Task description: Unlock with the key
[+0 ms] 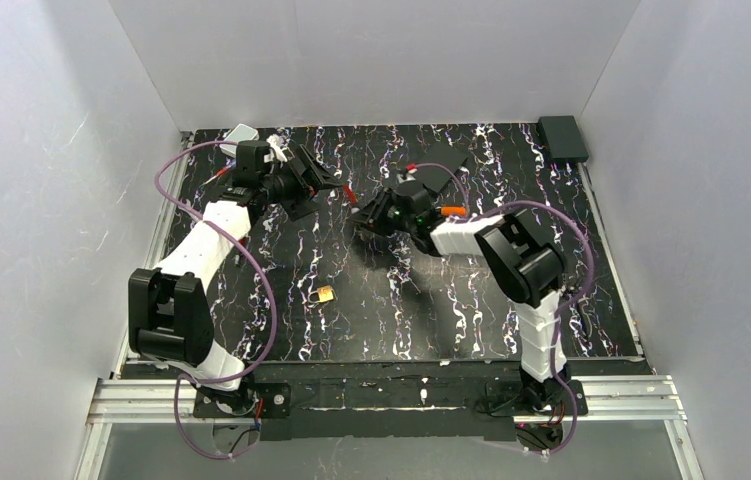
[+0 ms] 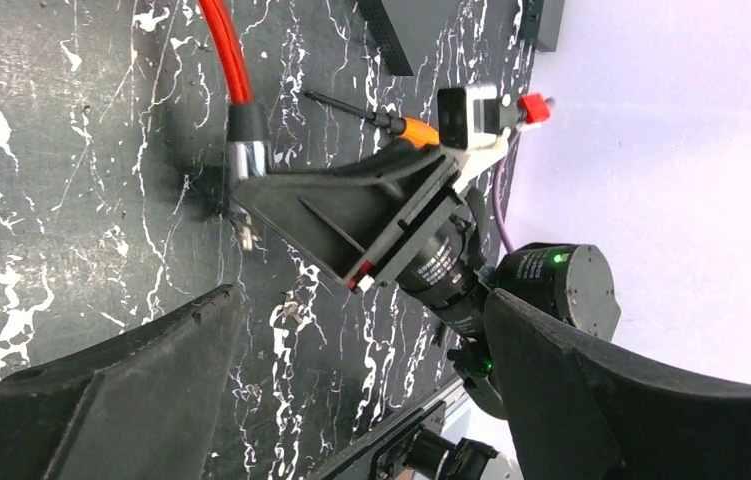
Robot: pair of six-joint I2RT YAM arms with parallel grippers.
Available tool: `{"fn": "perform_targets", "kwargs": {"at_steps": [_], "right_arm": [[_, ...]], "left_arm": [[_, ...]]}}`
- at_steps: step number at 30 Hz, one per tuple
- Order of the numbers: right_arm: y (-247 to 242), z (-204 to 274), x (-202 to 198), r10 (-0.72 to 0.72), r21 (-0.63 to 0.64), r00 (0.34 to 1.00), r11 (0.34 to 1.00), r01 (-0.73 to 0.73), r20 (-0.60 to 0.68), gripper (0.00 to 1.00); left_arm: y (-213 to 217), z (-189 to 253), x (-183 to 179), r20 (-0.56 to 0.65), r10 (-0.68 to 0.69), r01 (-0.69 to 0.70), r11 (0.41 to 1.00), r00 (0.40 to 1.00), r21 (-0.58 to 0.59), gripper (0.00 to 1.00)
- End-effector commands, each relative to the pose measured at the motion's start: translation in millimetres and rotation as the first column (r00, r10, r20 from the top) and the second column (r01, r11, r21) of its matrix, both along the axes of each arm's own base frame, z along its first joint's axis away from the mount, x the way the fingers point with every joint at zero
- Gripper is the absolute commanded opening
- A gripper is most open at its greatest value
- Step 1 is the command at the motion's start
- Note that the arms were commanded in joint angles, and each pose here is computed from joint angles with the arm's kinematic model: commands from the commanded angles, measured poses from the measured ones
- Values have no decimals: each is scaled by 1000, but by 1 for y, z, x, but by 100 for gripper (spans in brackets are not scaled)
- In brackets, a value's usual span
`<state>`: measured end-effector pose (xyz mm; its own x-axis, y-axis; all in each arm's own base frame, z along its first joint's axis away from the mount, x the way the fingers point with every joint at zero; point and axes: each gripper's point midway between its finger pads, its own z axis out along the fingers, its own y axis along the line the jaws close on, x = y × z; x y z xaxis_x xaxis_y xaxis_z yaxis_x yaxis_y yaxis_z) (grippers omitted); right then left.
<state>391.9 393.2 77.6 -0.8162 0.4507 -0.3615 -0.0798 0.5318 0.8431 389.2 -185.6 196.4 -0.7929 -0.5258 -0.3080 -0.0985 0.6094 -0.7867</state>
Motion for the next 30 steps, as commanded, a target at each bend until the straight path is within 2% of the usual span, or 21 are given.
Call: {"fn": "perform_targets", "kwargs": {"at_steps": [1, 3, 7, 12, 14, 18, 23, 25, 27, 30], "right_arm": [[42, 55, 32, -15, 123, 989, 992, -3, 149, 1], [48, 52, 32, 15, 131, 989, 991, -35, 148, 3], [50, 49, 29, 77, 85, 977, 992, -95, 198, 41], [47, 54, 18, 239, -54, 921, 971, -234, 307, 76], [42, 51, 16, 312, -145, 892, 949, -279, 327, 85], [28, 52, 7, 474, -346, 803, 868, -356, 361, 91], [17, 48, -19, 670, -544, 652, 715, -439, 356, 88], [15, 39, -38, 758, -641, 553, 621, -451, 346, 88], [19, 31, -63, 849, -731, 409, 509, -455, 336, 88], [25, 21, -99, 911, -764, 232, 413, -495, 342, 90]], "left_arm": [[13, 30, 1, 89, 23, -25, 999, 996, 23, 89], [16, 30, 2, 99, 39, -41, 999, 994, 21, 89], [19, 27, 3, 87, 46, -49, 998, 995, 33, 88], [23, 26, 4, 82, 60, -63, 997, 995, 34, 88], [24, 25, 4, 80, 62, -65, 997, 995, 35, 88], [26, 24, 5, 80, 68, -72, 996, 994, 47, 87], [36, 26, 8, 92, 83, -91, 992, 992, 86, 87], [43, 26, 10, 96, 100, -110, 989, 990, 99, 87], [51, 26, 10, 96, 121, -132, 985, 988, 110, 87], [61, 24, 12, 88, 148, -159, 979, 985, 131, 87]]}}
